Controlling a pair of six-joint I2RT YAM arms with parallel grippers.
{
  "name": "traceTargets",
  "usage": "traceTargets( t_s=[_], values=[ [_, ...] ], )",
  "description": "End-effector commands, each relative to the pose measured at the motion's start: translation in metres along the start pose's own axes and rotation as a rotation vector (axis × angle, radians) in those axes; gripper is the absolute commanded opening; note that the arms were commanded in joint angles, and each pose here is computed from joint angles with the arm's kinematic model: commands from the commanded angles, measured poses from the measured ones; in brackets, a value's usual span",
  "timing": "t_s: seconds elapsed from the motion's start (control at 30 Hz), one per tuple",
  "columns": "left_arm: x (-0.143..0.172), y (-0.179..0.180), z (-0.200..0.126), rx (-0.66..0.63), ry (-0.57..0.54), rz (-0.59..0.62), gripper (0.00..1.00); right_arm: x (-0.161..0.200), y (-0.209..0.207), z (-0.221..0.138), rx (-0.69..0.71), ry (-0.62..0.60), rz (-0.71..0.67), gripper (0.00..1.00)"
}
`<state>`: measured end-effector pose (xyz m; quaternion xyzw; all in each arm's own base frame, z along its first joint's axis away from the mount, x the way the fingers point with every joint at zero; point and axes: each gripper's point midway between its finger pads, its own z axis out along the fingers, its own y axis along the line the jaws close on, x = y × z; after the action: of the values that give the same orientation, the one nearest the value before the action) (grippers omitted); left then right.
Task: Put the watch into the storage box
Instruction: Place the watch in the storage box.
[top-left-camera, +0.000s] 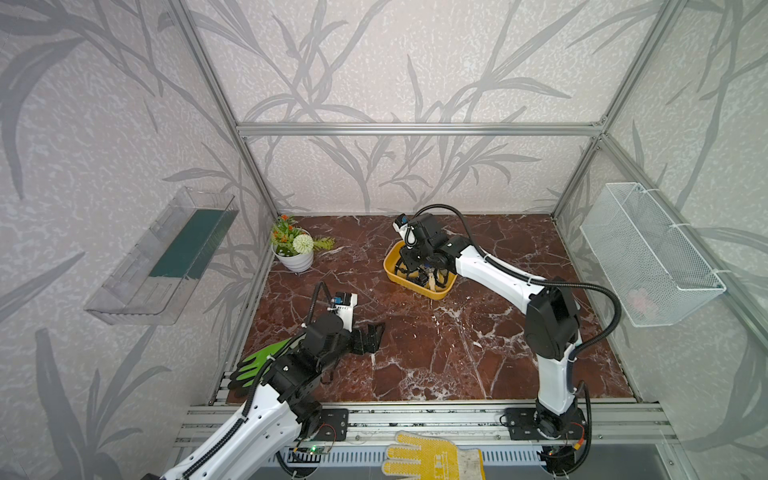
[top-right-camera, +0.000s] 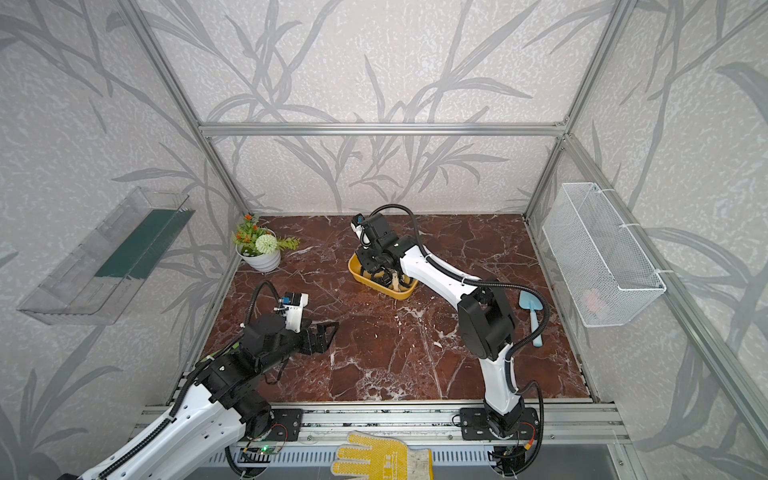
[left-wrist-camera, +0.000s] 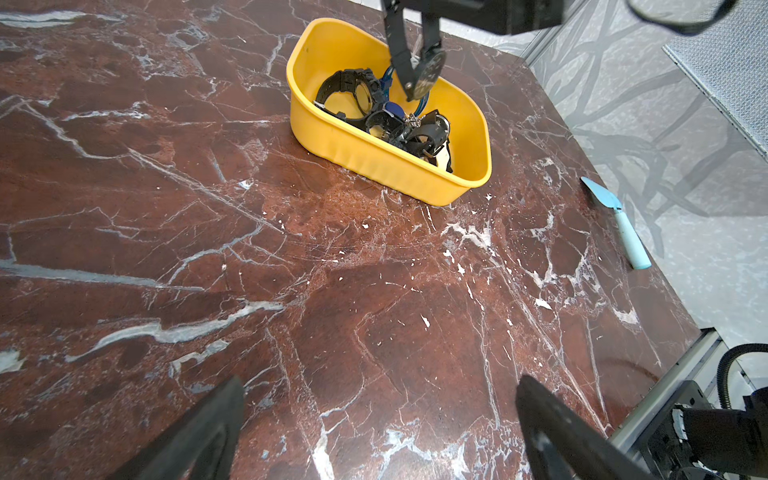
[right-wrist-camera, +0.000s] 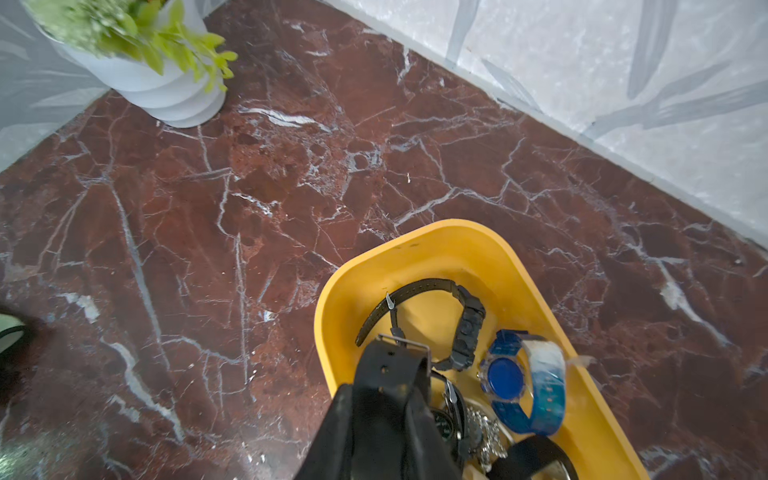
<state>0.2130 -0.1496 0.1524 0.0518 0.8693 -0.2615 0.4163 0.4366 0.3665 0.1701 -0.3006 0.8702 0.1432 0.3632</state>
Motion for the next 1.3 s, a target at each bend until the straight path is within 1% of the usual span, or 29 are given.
traceTargets(
  t_s=[0.0, 0.23, 0.3, 0.37, 0.47, 0.63, 0.7, 0.83, 0.87, 0.93, 1.03, 1.1, 1.17, 1.27],
  values=[
    [-0.015, -0.011, -0.005, 0.033, -0.033, 0.015, 0.99, 0.015, -0.005, 0.025, -0.008, 0.076, -0.01, 0.21],
    [-0.02, -0.012, -0.006, 0.026, -0.046, 0.027, 0.99, 0.028, -0.002, 0.061, -0.031, 0.136, -0.005, 0.23],
    [-0.021, -0.012, -0.006, 0.024, -0.047, 0.032, 0.99, 0.029, -0.002, 0.065, -0.032, 0.143, 0.001, 0.27],
    [-0.021, -0.011, -0.006, 0.02, -0.045, 0.036, 0.99, 0.025, -0.002, 0.063, -0.037, 0.136, 0.008, 0.36],
    [-0.023, -0.011, -0.005, 0.012, -0.045, 0.043, 0.99, 0.012, -0.004, 0.052, -0.033, 0.108, 0.012, 0.59],
    [-0.025, -0.007, -0.006, -0.015, -0.053, 0.053, 0.99, -0.017, -0.014, 0.017, 0.0, 0.03, 0.012, 0.75],
    [-0.029, -0.006, -0.007, -0.027, -0.07, 0.058, 0.99, -0.03, -0.018, -0.003, 0.009, -0.02, 0.014, 0.81],
    [-0.04, 0.001, -0.009, -0.075, -0.116, 0.072, 0.99, -0.041, -0.024, -0.045, 0.035, -0.105, 0.018, 0.92],
    [-0.043, 0.004, -0.01, -0.093, -0.131, 0.078, 0.99, -0.039, -0.027, -0.058, 0.045, -0.125, 0.024, 1.0],
    [-0.052, 0.01, -0.01, -0.135, -0.171, 0.101, 0.99, -0.029, -0.032, -0.082, 0.069, -0.151, 0.042, 0.99],
    [-0.066, 0.021, -0.008, -0.222, -0.231, 0.149, 0.99, -0.001, -0.05, -0.124, 0.14, -0.181, 0.076, 0.99],
    [-0.077, 0.033, -0.009, -0.317, -0.266, 0.193, 0.99, 0.029, -0.068, -0.15, 0.229, -0.207, 0.094, 0.99],
    [-0.089, 0.044, -0.009, -0.403, -0.313, 0.248, 0.99, 0.061, -0.092, -0.169, 0.325, -0.22, 0.126, 0.99],
    [-0.105, 0.066, -0.01, -0.56, -0.412, 0.3, 0.99, 0.11, -0.136, -0.19, 0.456, -0.196, 0.241, 0.99]
  ],
)
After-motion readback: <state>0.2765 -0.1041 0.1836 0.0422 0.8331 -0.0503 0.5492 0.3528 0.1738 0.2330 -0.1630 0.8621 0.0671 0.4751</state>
